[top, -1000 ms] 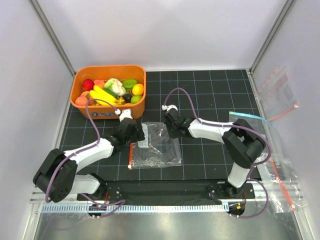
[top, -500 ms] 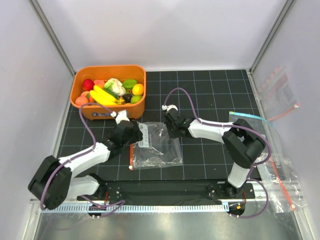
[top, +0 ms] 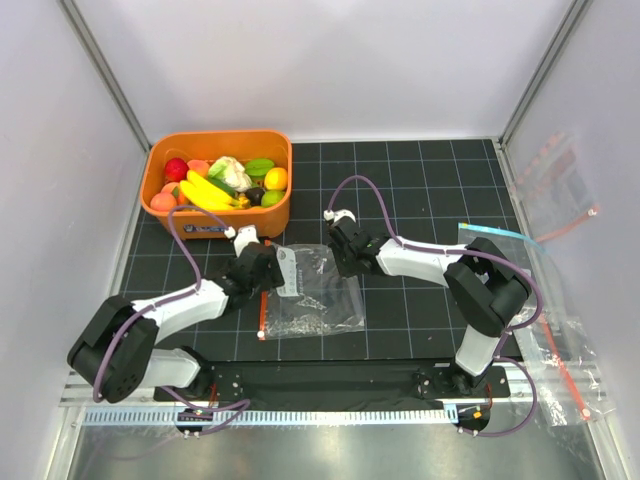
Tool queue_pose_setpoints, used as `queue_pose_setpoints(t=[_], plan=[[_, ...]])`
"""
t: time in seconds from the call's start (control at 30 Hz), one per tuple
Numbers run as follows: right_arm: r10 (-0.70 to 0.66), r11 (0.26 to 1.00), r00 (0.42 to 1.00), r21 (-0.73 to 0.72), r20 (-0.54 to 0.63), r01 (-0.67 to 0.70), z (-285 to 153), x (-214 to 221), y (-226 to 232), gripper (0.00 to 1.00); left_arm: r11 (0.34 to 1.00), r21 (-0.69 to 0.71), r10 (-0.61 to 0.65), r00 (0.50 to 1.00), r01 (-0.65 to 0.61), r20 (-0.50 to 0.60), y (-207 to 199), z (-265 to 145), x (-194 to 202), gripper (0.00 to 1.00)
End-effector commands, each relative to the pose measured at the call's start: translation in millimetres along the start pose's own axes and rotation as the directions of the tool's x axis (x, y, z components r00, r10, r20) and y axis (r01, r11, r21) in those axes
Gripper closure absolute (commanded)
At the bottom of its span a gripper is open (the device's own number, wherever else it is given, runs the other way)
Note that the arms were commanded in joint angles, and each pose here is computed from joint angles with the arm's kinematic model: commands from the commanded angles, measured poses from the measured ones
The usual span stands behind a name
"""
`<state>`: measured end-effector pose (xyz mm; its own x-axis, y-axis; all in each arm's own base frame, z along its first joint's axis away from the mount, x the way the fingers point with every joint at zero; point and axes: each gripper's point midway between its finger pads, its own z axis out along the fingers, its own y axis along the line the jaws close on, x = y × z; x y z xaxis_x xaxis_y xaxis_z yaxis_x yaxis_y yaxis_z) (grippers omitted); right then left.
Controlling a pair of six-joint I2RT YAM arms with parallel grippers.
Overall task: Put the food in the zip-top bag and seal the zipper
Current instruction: Adjust the zipper food storage bag at the center of the board, then pick up the zipper food storage bag at the center of the board.
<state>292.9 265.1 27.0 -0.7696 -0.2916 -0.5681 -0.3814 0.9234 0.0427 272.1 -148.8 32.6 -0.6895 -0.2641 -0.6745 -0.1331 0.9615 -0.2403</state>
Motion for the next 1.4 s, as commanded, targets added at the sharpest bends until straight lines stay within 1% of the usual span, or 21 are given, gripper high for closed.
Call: queue_pose_setpoints(t=[0.0,0.1,0.13,0.17,0.27,0.3,0.33,0.37,0.43,0.6,0.63,0.7,0.77,0.83,1.03,1.07,1.13,1.17,1.2,1.3,1.37], plan=[[0.015,1.000,0.998,-0.008,0.065,-0.015,-8,-21,3,0.99,1.000,0.005,-0.017,0.999,0.017,0.052,-11,0,-20,0.33],[0.016,1.000,0.998,-0.009,0.064,-0.016,-8,-21,4,0.99,0.999,0.043,-0.019,0.999,0.017,0.038,-17,-1,-17,0.49],[0.017,1.000,0.998,-0.008,0.065,-0.016,-8,-22,4,0.99,0.998,0.056,-0.021,0.999,0.019,0.038,-20,-2,-17,0.52],[0.016,1.000,0.998,-0.007,0.064,-0.016,-8,-22,4,0.99,0.997,0.076,-0.020,0.999,0.017,0.043,-23,-4,-19,0.60],[0.017,1.000,0.998,-0.011,0.063,-0.016,-8,-21,5,0.99,0.994,0.110,-0.008,0.999,0.004,0.039,-29,-7,-16,0.71],[0.018,1.000,0.998,-0.010,0.063,-0.017,-8,-22,4,0.99,0.991,0.132,-0.008,0.999,0.002,0.048,-34,-7,-18,0.78],[0.018,1.000,0.998,-0.011,0.064,-0.017,-8,-22,4,0.99,0.989,0.150,-0.007,0.999,0.001,0.041,-38,-8,-17,0.82],[0.019,1.000,0.998,-0.012,0.067,-0.018,-8,-23,5,0.99,0.988,0.154,-0.004,0.999,-0.001,0.035,-39,-7,-16,0.92],[0.018,1.000,0.998,-0.010,0.066,-0.018,-9,-22,4,0.99,0.987,0.158,0.005,1.000,-0.010,0.026,-40,-6,-15,1.00],[0.022,1.000,0.997,-0.005,0.079,-0.022,-13,-25,3,0.99,0.984,0.174,0.024,0.995,-0.040,0.093,-44,-22,-31,1.00],[0.023,1.000,0.996,-0.002,0.084,-0.023,-14,-27,2,0.91,0.978,0.203,0.017,0.991,-0.044,0.129,-49,-33,-40,1.00],[0.018,1.000,0.996,0.015,0.091,-0.019,-18,-28,0,0.64,0.973,0.227,0.011,0.989,-0.045,0.149,-51,-41,-44,1.00],[-0.008,0.998,0.992,0.063,0.126,0.000,-27,-33,0,0.42,0.964,0.263,0.002,0.985,-0.048,0.173,-55,-51,-51,1.00],[-0.023,0.992,0.983,0.127,0.184,-0.001,-41,-43,-7,0.33,0.954,0.296,0.004,0.985,-0.056,0.175,-61,-58,-52,1.00],[0.023,0.993,0.957,0.107,0.288,-0.056,-75,-56,-10,0.31,0.936,0.342,0.017,0.984,-0.077,0.175,-74,-65,-52,1.00],[0.048,0.995,0.940,0.066,0.338,-0.075,-90,-66,-7,0.31,0.933,0.350,0.030,0.986,-0.087,0.166,-78,-65,-49,1.00],[0.062,0.997,0.929,0.011,0.364,-0.071,-99,-64,-2,0.31,0.929,0.356,0.040,0.986,-0.096,0.161,-82,-64,-47,1.00],[0.080,0.995,0.917,-0.081,0.392,-0.052,-115,-69,9,0.32,0.926,0.362,0.047,0.986,-0.102,0.158,-85,-64,-48,1.00],[0.085,0.992,0.906,-0.122,0.414,-0.037,-116,-68,15,0.32,0.926,0.361,0.054,0.987,-0.106,0.152,-85,-63,-46,1.00],[0.102,0.972,0.896,-0.236,0.432,0.003,-126,-68,33,0.31,0.922,0.370,0.058,0.987,-0.112,0.152,-89,-63,-47,1.00],[0.114,0.966,0.901,-0.258,0.418,-0.002,-123,-67,38,0.27,0.916,0.386,0.057,0.986,-0.115,0.159,-92,-65,-49,1.00]])
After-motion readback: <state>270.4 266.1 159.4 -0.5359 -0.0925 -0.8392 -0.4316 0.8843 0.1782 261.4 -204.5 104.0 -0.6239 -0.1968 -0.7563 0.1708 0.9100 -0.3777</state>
